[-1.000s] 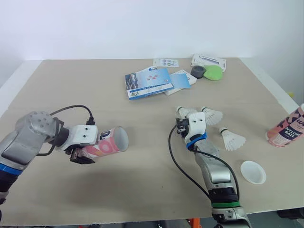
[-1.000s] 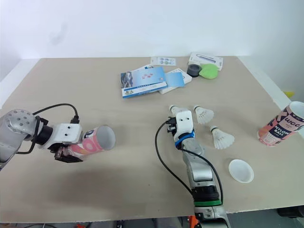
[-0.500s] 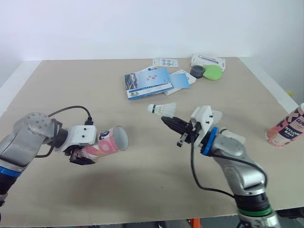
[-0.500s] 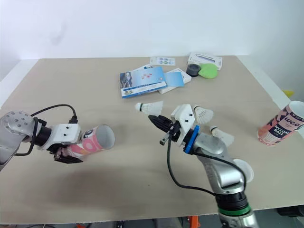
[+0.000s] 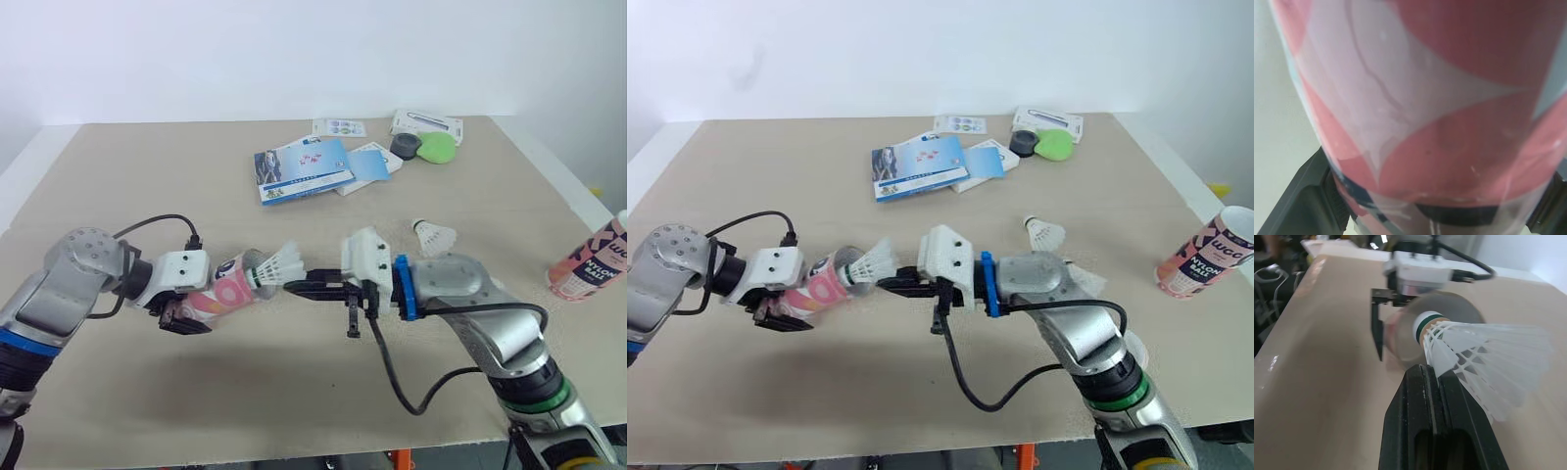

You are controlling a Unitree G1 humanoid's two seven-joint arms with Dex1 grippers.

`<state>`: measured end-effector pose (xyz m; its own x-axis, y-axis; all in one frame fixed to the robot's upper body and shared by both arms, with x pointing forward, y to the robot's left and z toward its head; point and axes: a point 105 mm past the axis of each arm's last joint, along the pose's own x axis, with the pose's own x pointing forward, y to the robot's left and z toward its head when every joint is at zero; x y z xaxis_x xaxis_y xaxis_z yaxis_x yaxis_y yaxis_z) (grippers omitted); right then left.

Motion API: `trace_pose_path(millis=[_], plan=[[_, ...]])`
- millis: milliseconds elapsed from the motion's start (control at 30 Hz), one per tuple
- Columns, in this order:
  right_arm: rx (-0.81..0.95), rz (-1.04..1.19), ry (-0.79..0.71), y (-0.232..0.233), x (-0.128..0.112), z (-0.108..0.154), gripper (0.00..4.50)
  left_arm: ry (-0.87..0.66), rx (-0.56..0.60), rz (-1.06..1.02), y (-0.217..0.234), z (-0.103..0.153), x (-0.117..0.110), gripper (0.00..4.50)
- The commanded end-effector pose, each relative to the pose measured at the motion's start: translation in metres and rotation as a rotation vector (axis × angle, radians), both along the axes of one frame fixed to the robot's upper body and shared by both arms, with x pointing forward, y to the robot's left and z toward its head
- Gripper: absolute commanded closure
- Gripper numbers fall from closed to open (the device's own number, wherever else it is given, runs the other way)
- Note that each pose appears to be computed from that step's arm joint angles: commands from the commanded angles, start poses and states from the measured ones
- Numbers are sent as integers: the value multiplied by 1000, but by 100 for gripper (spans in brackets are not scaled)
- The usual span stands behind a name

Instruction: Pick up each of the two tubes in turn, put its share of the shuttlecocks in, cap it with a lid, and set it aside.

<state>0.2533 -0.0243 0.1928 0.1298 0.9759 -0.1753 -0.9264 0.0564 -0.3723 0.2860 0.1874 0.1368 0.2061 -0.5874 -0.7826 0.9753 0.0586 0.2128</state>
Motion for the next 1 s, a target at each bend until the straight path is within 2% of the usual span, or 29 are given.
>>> trace_pose_path(millis=[33, 167, 200, 233, 267, 367, 467, 600, 800, 1000], plan=[[55, 16, -16, 3, -5, 15, 376, -26, -7, -14, -4, 7, 1, 57], [123, -68, 17, -6, -3, 17, 221, -26, 1, -18, -4, 4, 0, 57], [144, -104, 23, -10, -1, 18, 167, -27, 2, -19, -4, 4, 0, 57], [183, -180, 16, -17, 3, 18, 158, -32, 8, -20, -5, 3, 1, 57], [208, -233, 11, -23, 5, 18, 78, -36, 12, -21, -4, 3, 1, 57], [346, -638, -157, -72, 22, 19, 13, -40, 10, -19, -5, 1, 2, 57], [365, -950, -250, -123, 13, 2, 13, -38, 4, -24, -7, 0, 3, 57], [310, -1156, -303, -158, -16, -26, 13, -39, -3, -39, -12, 0, 5, 57], [330, -1364, -193, -180, -33, -59, 13, -40, -11, -54, -17, -2, 6, 57], [371, -1464, -47, -188, -22, -78, 13, -42, -15, -58, -20, -2, 7, 57]])
